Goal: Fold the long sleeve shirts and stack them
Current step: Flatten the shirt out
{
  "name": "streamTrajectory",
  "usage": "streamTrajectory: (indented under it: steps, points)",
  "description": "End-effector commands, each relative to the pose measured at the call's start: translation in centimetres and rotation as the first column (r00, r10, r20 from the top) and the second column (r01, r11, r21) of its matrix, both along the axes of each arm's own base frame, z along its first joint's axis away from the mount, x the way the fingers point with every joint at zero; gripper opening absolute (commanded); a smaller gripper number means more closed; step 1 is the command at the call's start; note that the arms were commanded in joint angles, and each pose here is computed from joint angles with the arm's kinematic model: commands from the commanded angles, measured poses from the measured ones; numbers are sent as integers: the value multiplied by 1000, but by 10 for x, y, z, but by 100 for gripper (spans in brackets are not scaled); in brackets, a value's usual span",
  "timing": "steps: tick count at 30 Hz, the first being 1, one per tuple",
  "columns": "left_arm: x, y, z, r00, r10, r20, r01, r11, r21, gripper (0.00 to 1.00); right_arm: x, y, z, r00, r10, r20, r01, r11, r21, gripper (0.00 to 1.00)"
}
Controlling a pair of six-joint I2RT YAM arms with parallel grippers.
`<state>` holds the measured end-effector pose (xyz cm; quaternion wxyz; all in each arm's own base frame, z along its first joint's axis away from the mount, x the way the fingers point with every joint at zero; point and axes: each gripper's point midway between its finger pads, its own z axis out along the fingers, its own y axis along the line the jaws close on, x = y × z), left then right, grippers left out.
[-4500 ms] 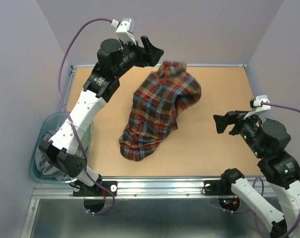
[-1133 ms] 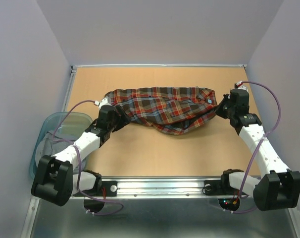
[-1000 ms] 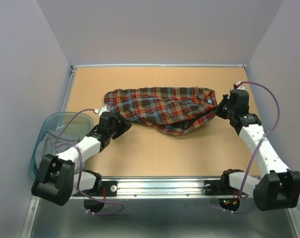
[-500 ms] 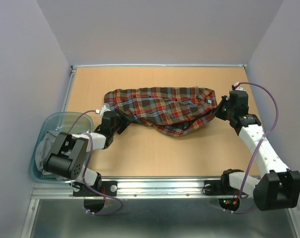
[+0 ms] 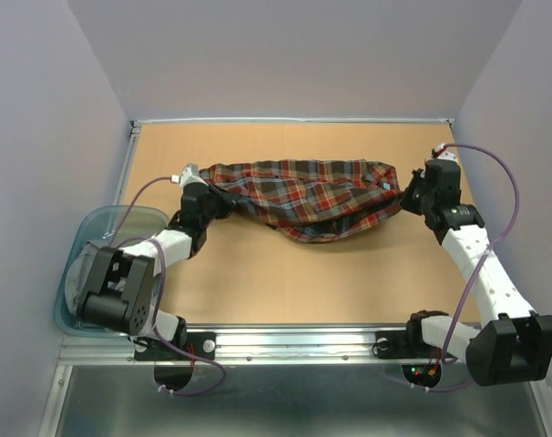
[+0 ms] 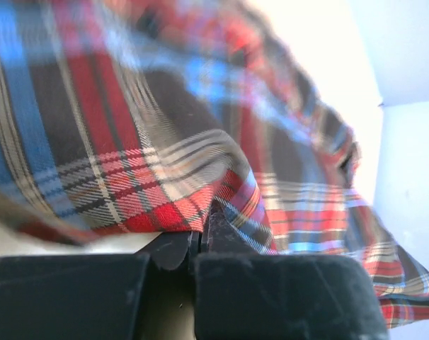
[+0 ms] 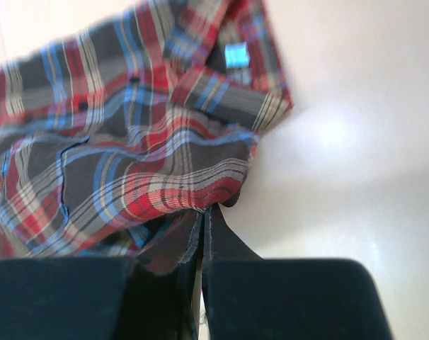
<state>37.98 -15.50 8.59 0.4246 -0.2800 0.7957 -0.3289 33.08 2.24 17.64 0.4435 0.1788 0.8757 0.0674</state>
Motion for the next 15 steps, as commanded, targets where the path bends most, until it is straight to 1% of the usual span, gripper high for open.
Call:
streamTrajectory:
  steps: [1,2,3,4,5,6,7,8,9,10,11,12,13,14,15]
  points:
    - [20,21,105,973,6,230,-37,991,128,0,20,-31,109,958,-102,268,132,987,-95,1]
    - [23,36,139,959,32,280,-95,972,215,0,17,-36,125,945,-117,305,156,982,-106,1]
    - [23,42,157,952,35,304,-115,961,250,0,16,-46,140,930,-148,337,203,970,-135,0]
    - [28,48,200,928,49,370,-156,951,266,0,14,-51,167,906,-161,391,229,964,-136,0]
    - [22,56,208,935,18,355,-152,923,354,0,13,-55,182,893,-163,419,248,956,-155,0]
    - [23,58,245,914,13,405,-173,916,362,0,10,-62,196,876,-186,444,285,944,-166,1]
    - [21,61,258,910,7,415,-184,903,388,0,8,-65,208,864,-191,465,300,938,-173,1]
    - [18,63,268,908,-5,419,-183,895,407,0,3,-68,236,835,-192,516,318,933,-166,1]
    - [10,67,289,900,-23,436,-188,881,435,0,-2,-72,249,820,-193,539,336,925,-180,1]
    - [4,68,301,893,-29,449,-192,877,440,0,-7,-74,264,803,-190,565,345,921,-180,1]
    - [-7,72,310,893,-46,448,-188,866,463,0,-17,-76,287,772,-186,608,361,915,-178,1]
    - [-14,73,321,886,-47,461,-192,868,457,0,-21,-77,298,760,-180,625,365,913,-181,1]
    - [-24,76,342,868,-56,493,-205,865,459,0,-32,-79,313,735,-176,655,376,910,-177,1]
    - [-33,78,353,858,-64,509,-208,863,460,0,-39,-80,323,719,-170,674,381,907,-179,1]
    - [-49,81,365,847,-71,527,-212,864,457,0,-51,-82,343,690,-159,706,393,901,-181,1]
